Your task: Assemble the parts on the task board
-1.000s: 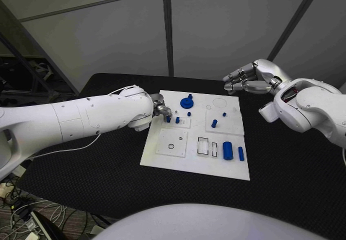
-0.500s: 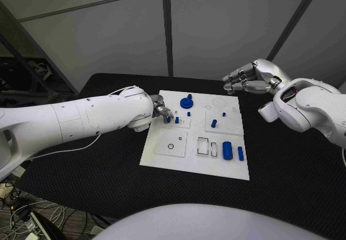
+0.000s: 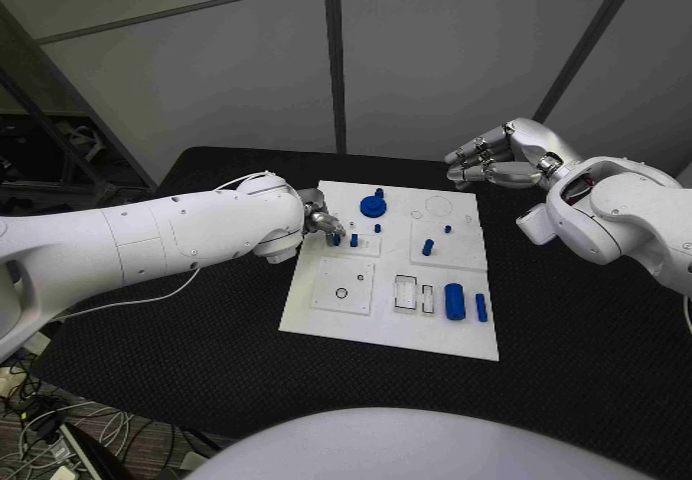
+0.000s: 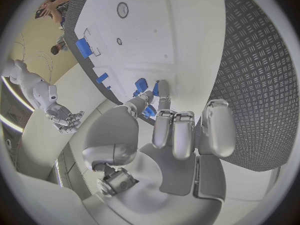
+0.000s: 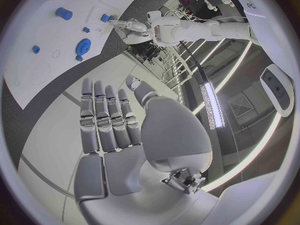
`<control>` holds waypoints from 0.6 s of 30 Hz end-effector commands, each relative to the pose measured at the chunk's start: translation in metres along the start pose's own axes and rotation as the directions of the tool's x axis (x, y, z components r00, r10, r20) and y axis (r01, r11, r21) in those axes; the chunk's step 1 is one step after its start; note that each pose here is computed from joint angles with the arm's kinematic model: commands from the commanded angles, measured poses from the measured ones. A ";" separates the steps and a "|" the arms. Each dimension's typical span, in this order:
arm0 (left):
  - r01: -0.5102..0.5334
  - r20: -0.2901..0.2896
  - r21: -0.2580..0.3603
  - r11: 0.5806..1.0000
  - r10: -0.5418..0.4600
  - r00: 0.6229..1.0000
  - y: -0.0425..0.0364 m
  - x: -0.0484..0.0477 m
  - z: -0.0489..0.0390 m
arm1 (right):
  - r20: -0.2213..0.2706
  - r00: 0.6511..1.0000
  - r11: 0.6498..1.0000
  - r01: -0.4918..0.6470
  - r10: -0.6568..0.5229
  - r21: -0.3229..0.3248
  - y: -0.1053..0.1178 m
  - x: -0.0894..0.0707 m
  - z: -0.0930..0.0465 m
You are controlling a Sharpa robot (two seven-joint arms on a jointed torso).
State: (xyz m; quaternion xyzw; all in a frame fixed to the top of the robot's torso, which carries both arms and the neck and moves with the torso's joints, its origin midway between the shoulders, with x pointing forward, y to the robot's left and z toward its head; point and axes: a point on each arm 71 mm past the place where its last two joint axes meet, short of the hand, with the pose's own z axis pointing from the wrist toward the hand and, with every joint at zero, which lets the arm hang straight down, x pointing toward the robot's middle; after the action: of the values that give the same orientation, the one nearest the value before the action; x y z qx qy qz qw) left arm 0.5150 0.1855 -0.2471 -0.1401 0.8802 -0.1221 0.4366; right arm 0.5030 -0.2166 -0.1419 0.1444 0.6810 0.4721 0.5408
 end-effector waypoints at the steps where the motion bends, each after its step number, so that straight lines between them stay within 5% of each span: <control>1: 0.008 0.012 0.001 1.000 -0.008 1.000 0.0004 -0.0014 -0.0003 | -0.003 1.000 1.000 0.001 -0.001 -0.012 0.002 -0.001 0.000; 18: 0.008 0.012 0.004 1.000 -0.008 1.000 0.0012 -0.0018 -0.0003 | -0.001 1.000 1.000 0.002 -0.002 -0.013 0.002 -0.001 0.001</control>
State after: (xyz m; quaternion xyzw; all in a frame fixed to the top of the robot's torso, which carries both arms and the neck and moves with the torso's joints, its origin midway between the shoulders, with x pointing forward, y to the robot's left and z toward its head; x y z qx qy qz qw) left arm 0.5151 0.1869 -0.2470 -0.1423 0.8790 -0.1224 0.4383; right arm 0.5034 -0.2169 -0.1421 0.1445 0.6808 0.4719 0.5412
